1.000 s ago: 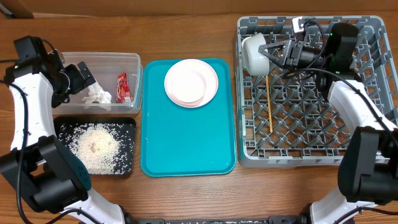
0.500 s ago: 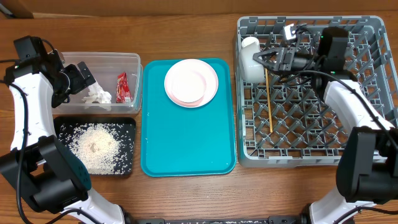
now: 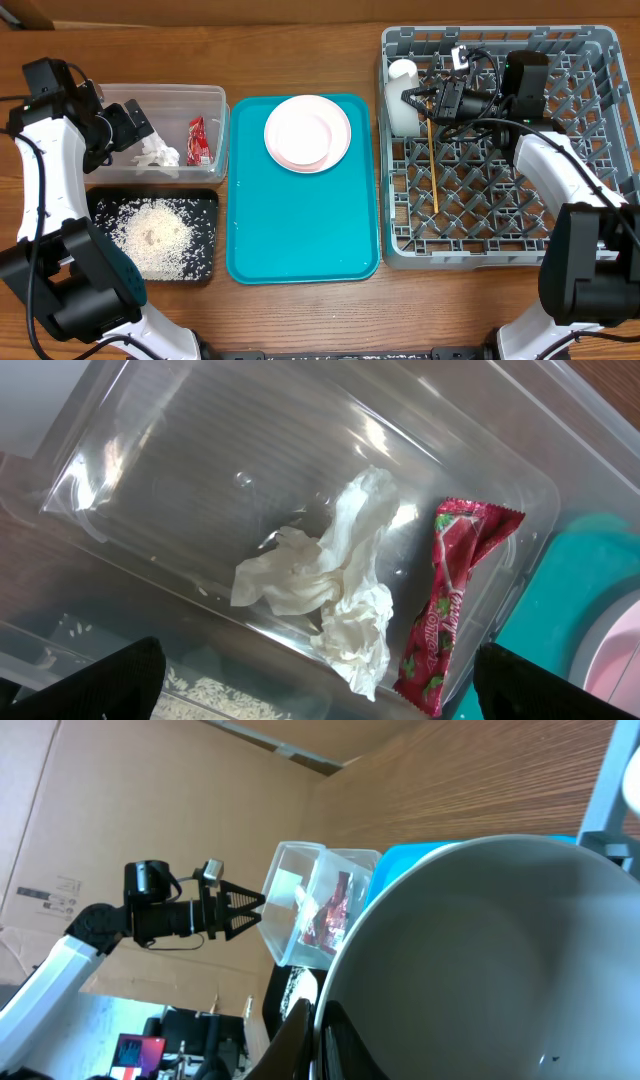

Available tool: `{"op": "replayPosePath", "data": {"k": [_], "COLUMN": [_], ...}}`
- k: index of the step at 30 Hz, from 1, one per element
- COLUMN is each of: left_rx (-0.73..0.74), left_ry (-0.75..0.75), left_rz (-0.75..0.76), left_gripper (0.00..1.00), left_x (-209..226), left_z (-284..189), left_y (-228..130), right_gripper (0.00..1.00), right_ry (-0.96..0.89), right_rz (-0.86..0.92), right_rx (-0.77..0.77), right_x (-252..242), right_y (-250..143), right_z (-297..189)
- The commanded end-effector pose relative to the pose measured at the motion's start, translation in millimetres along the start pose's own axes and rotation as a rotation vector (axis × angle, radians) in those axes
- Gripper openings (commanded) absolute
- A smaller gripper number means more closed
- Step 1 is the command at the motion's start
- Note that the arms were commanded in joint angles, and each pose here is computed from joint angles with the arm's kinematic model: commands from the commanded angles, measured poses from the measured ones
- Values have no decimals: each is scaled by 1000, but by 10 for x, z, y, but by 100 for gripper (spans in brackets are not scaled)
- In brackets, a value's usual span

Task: Sort waste into correct bins and load items into the dishwasher
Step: 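Lower white bowl into back of rack and open right gripper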

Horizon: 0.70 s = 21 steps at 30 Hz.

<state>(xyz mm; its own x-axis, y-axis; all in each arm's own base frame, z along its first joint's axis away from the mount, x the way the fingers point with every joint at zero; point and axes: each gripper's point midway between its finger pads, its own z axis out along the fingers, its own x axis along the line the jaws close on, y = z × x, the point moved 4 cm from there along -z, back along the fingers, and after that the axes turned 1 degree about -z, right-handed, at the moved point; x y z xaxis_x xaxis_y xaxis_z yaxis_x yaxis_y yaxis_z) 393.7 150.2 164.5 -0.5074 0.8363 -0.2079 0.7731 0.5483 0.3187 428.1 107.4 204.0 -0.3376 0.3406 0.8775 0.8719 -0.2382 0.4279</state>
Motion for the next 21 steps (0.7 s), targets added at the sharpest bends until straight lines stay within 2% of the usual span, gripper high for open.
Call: {"op": "replayPosePath", "data": {"k": [1, 11, 21], "left_rx": [-44, -44, -44], "left_ry": [-8, -8, -8], "left_rz": [38, 38, 38], "left_gripper": [100, 100, 100], "left_x": [-84, -84, -84], "left_z": [-161, -161, -161], "left_y": [53, 53, 53], "right_gripper": [4, 4, 4], "right_ry": [-17, -1, 79], "right_rz": [23, 56, 211], "right_rx": [8, 3, -27], "right_x": [-180, -265, -127], "right_y": [-47, -25, 155], "right_z": [40, 2, -120]}}
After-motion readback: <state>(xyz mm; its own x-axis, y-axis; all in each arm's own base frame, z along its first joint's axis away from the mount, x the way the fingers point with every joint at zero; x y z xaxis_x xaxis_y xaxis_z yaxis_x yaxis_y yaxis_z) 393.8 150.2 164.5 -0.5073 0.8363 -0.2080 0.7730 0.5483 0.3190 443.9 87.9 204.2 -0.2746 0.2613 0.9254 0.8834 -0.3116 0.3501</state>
